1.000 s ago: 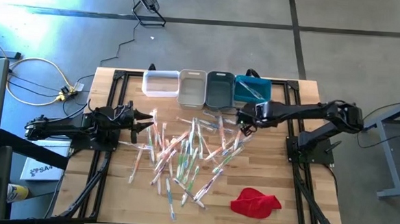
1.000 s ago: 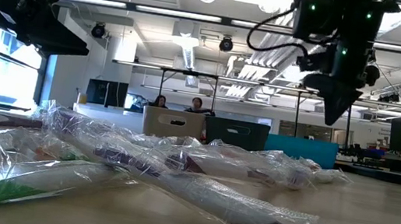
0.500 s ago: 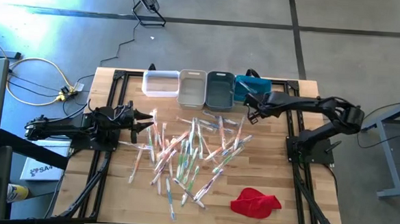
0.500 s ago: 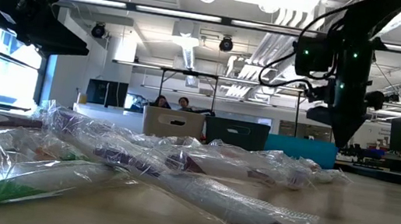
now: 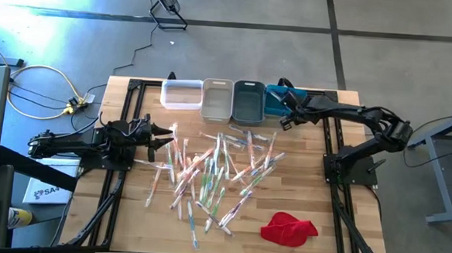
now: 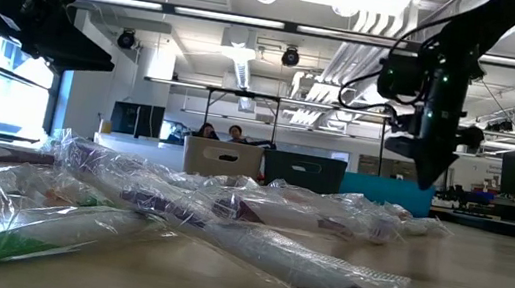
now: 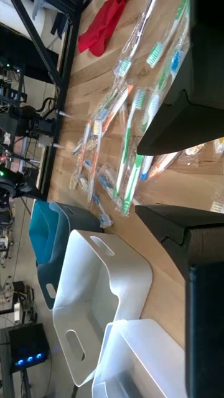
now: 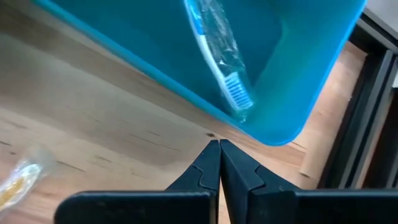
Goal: Pick & Place Toothbrushes
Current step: Adjust the blue bin on the table
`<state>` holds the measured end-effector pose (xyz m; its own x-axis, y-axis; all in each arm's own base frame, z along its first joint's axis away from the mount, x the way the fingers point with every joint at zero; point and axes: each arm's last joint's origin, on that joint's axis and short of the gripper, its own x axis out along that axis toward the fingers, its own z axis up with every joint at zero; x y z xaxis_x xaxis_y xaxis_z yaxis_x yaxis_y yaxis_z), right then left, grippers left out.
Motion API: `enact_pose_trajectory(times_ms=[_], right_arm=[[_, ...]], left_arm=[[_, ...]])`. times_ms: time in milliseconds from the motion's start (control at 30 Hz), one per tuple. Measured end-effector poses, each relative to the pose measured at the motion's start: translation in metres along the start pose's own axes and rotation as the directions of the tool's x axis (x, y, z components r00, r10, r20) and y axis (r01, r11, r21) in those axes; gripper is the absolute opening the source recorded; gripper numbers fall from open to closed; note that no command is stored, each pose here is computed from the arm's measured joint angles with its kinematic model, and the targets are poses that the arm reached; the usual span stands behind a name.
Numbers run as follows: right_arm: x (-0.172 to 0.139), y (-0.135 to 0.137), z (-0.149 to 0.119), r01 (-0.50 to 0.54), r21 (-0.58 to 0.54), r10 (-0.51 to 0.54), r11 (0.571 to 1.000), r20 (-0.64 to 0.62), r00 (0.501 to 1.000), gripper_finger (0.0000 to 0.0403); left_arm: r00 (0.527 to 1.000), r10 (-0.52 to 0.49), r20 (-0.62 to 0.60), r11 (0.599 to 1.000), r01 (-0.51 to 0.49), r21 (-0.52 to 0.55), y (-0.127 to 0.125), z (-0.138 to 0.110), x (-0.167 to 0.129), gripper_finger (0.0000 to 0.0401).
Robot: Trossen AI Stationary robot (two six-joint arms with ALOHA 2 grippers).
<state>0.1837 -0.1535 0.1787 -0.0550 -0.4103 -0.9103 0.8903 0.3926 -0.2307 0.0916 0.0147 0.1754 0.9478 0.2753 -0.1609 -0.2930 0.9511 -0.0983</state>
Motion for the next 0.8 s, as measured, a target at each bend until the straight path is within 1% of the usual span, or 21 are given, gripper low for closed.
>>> enact_pose_trajectory(times_ms=[100, 333, 533, 800], right_arm=[[0.002, -0.002, 0.002, 0.016, 0.011, -0.016, 1.0, 0.006, 1.0, 0.0002], [0.012, 0.001, 0.004, 0.088, 0.005, -0.088, 0.996, 0.021, 0.996, 0.0002], [0.021, 0.006, 0.009, 0.087, -0.015, -0.086, 0.996, 0.044, 0.995, 0.0002], [0.021, 0.006, 0.009, 0.103, -0.028, -0.101, 0.994, 0.053, 0.993, 0.0002]], left_arm=[[1.0, 0.0, 0.0, 1.0, 0.0, 0.0, 0.0, 0.0, 0.0, 0.0136], [1.0, 0.0, 0.001, 1.0, 0.0, 0.0, 0.0, 0.0, 0.0, 0.0136], [1.0, 0.0, 0.0, 1.0, 0.0, 0.0, 0.0, 0.0, 0.0, 0.0136], [1.0, 0.0, 0.0, 1.0, 0.0, 0.0, 0.0, 0.0, 0.0, 0.0136]])
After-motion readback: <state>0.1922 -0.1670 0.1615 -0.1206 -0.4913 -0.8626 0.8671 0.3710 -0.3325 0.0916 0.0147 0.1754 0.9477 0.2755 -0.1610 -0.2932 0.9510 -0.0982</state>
